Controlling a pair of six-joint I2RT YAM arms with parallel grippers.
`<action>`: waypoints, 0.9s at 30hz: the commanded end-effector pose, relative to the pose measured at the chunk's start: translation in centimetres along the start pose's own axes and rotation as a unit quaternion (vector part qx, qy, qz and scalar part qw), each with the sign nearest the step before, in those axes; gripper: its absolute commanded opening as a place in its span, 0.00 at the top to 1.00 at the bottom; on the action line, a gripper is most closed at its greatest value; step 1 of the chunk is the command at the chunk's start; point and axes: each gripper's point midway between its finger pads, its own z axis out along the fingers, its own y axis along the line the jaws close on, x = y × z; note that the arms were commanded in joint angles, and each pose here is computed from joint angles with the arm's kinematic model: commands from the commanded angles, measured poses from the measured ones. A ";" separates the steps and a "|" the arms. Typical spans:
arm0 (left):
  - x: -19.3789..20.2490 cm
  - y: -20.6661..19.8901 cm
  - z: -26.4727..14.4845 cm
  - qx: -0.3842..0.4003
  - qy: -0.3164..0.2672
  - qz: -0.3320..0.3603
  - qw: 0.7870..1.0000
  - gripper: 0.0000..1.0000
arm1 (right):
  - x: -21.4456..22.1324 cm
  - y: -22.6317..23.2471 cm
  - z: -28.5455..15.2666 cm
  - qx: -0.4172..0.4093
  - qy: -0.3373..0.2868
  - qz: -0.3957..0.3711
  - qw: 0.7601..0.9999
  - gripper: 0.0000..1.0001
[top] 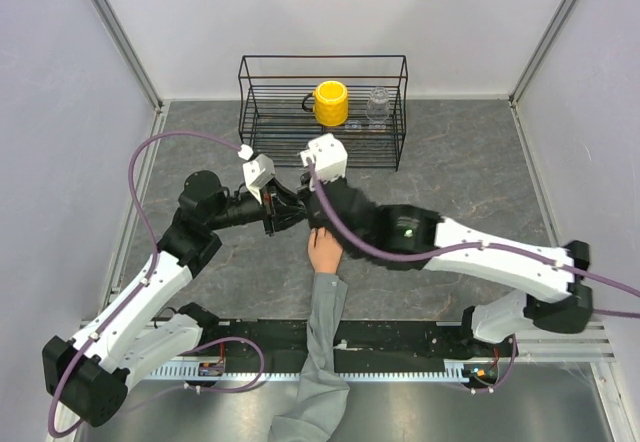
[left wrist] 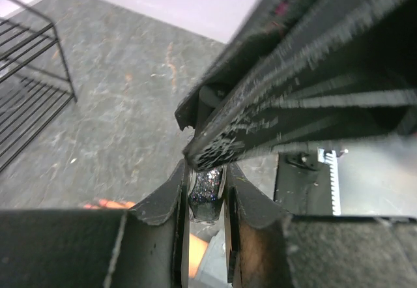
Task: Paint the nails
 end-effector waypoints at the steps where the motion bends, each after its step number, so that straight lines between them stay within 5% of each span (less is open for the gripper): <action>1: -3.2 3.2 -0.7 -0.100 -0.069 0.059 0.991 0.98 | 3.9 3.4 -0.6 0.089 -0.008 0.033 0.995 1.00; 7: -2.8 2.9 -1.4 -0.106 -0.068 0.081 0.989 0.98 | 4.3 3.9 -0.9 0.101 -0.011 0.022 0.995 0.97; 8: -2.6 2.7 -1.3 -0.100 -0.064 0.082 0.989 0.98 | 3.5 3.6 -1.4 0.098 -0.016 0.017 0.995 0.79; 10: -2.1 2.3 -1.2 -0.085 -0.054 0.083 0.992 0.98 | 2.8 3.9 -1.9 0.074 -0.013 0.006 0.997 0.62; 11: -1.8 2.3 -1.1 -0.080 -0.047 0.079 0.992 0.98 | 2.0 3.8 -2.5 0.060 -0.015 0.004 0.998 0.45; 19: -0.2 -0.1 0.4 0.027 -0.004 0.038 0.999 0.98 | -0.2 2.1 -6.2 -0.041 0.015 -0.039 0.998 0.02; 24: -0.4 -4.9 -0.1 0.186 -0.003 0.030 0.982 0.98 | -1.8 0.6 -7.3 -0.154 0.019 -0.043 0.987 0.02; 27: -0.5 -6.5 -0.7 0.234 -0.003 0.027 0.972 0.98 | -1.9 0.5 -8.2 -0.242 0.017 -0.054 0.969 0.12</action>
